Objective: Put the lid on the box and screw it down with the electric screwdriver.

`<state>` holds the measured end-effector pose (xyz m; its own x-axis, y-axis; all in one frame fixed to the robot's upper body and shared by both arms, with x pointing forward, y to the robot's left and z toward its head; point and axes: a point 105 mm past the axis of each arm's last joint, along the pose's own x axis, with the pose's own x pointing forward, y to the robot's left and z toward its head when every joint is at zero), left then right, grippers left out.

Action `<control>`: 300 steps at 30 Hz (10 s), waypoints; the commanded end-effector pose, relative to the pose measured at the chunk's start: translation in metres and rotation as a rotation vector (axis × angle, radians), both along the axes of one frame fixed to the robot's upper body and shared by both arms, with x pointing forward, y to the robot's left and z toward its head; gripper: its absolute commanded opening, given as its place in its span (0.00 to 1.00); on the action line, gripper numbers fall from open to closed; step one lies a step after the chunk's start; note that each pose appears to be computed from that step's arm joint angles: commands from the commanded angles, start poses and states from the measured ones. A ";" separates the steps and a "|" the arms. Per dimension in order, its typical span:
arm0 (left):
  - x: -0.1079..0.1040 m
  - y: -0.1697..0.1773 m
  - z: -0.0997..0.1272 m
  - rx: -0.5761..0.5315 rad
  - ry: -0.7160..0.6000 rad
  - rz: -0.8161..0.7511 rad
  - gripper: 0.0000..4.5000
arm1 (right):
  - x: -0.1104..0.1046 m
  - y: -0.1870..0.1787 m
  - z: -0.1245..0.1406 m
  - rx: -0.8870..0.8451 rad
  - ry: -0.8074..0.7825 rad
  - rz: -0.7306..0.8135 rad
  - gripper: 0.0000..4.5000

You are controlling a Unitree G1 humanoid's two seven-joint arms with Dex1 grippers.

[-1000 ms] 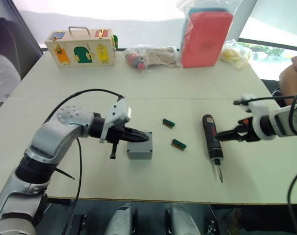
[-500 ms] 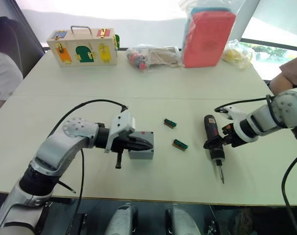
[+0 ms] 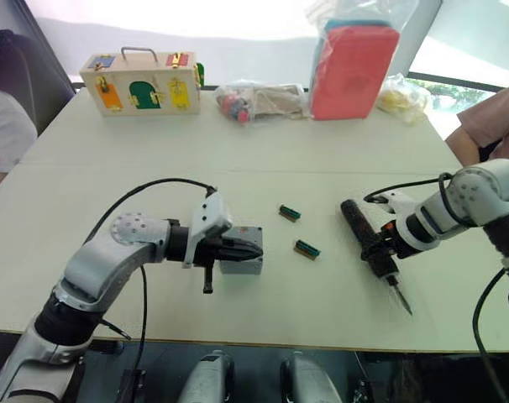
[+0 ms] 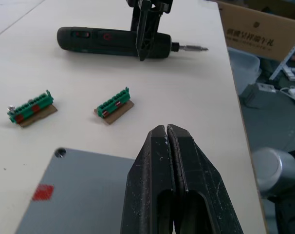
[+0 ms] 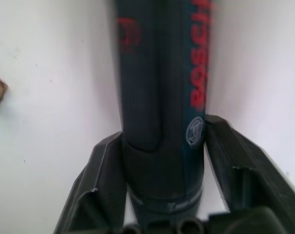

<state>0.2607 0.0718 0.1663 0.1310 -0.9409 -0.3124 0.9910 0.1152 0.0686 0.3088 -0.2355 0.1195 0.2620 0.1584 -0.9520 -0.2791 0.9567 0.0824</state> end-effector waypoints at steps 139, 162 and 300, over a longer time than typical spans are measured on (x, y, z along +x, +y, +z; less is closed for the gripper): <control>0.012 -0.002 0.004 0.089 -0.115 -0.104 0.00 | 0.007 -0.029 0.032 0.281 -0.167 -0.166 0.40; 0.028 0.023 0.018 -0.035 -0.059 0.077 0.00 | 0.016 -0.033 0.032 0.154 -0.275 -0.073 0.99; 0.041 0.054 0.023 -0.064 0.044 0.311 0.00 | 0.097 0.130 0.023 0.407 -0.909 0.614 0.64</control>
